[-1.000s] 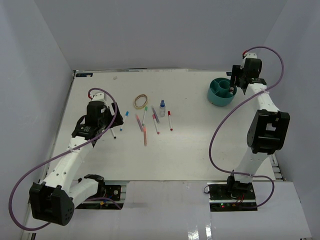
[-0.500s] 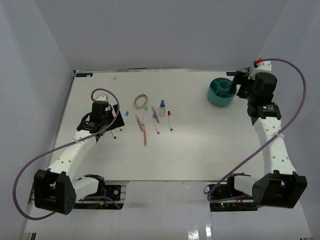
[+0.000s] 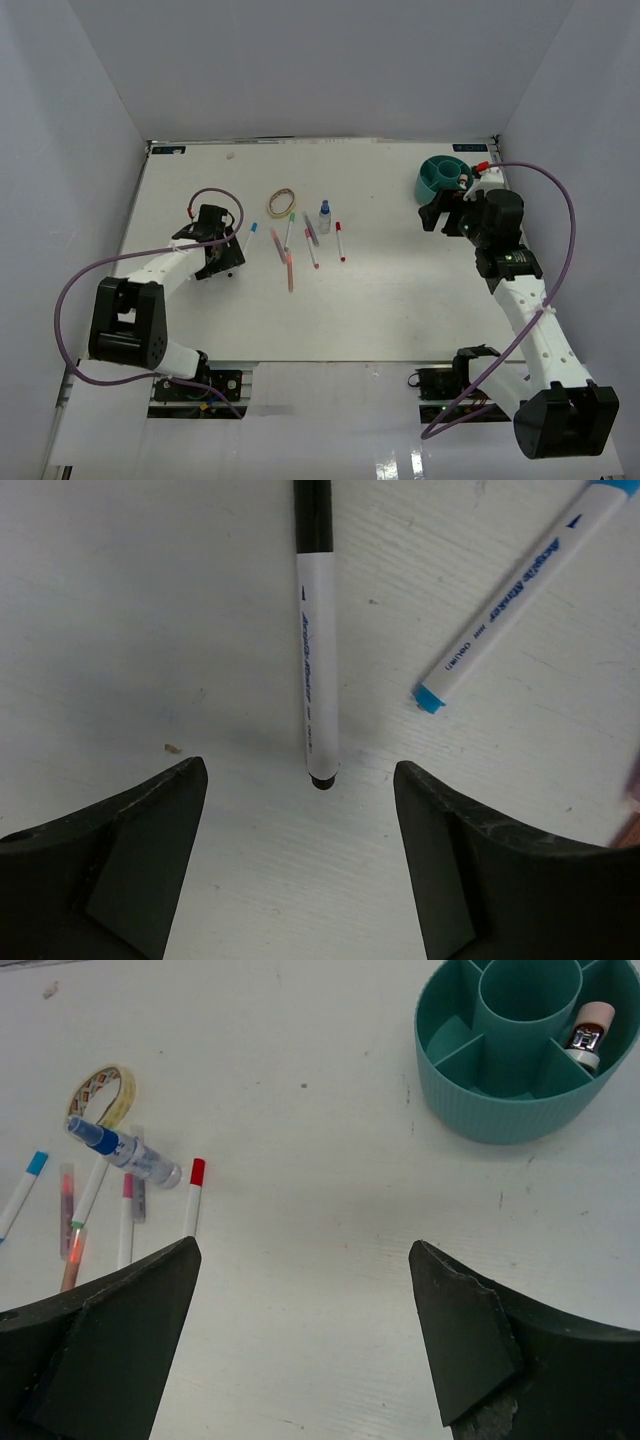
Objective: Sort the stationery into containers
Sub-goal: Pick up the pen from the center of the board.
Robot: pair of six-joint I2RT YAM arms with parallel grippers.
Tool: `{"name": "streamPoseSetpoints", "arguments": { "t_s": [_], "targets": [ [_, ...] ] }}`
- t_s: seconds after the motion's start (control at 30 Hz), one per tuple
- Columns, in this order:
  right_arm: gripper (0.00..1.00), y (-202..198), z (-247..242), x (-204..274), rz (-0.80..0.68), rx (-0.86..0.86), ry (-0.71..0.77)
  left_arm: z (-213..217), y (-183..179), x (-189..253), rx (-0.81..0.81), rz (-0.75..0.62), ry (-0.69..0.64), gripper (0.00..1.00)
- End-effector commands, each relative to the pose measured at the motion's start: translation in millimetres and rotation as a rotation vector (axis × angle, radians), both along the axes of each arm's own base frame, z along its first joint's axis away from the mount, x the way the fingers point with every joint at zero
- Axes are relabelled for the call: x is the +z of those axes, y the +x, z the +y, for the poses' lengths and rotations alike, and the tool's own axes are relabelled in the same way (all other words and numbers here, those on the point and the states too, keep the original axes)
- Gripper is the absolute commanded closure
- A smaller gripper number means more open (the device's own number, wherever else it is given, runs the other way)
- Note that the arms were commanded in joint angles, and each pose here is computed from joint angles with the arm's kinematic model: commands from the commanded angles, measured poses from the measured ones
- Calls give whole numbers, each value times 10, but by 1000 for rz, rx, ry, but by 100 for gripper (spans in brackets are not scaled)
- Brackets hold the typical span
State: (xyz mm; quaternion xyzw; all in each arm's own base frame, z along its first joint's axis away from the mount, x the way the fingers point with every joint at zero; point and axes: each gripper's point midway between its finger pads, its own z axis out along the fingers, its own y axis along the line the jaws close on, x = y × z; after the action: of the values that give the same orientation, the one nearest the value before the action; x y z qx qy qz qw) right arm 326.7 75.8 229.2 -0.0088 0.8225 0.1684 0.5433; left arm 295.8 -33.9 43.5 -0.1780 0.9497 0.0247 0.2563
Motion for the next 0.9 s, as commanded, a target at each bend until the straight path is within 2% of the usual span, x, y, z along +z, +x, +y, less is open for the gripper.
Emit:
{"name": "streamPoseSetpoints", "arguments": {
  "t_s": [0.0,0.27,0.37,0.53,0.57,0.67,0.77,0.87],
  "targets": [
    [9,18,132,282,-101,44,29,79,137,31,43,-16,14,16],
    [8,0,84,294,-105,21,5,140,154,-218,47,70,50,35],
    [8,2,86,299,-105,25,-2,136,158,-251,44,80,41,44],
    [8,-11,120,311,-104,55,-15,114,179,-267,28,83,12,74],
    [9,-21,136,329,-110,64,-15,107,177,-260,24,83,9,84],
    [10,-52,186,340,-114,94,-12,67,209,-168,9,55,-15,96],
    [11,-109,332,391,-125,170,1,4,250,55,-12,-18,-50,97],
    [11,-202,569,432,-125,286,31,-77,311,325,-71,-133,-84,92]
  ]
}}
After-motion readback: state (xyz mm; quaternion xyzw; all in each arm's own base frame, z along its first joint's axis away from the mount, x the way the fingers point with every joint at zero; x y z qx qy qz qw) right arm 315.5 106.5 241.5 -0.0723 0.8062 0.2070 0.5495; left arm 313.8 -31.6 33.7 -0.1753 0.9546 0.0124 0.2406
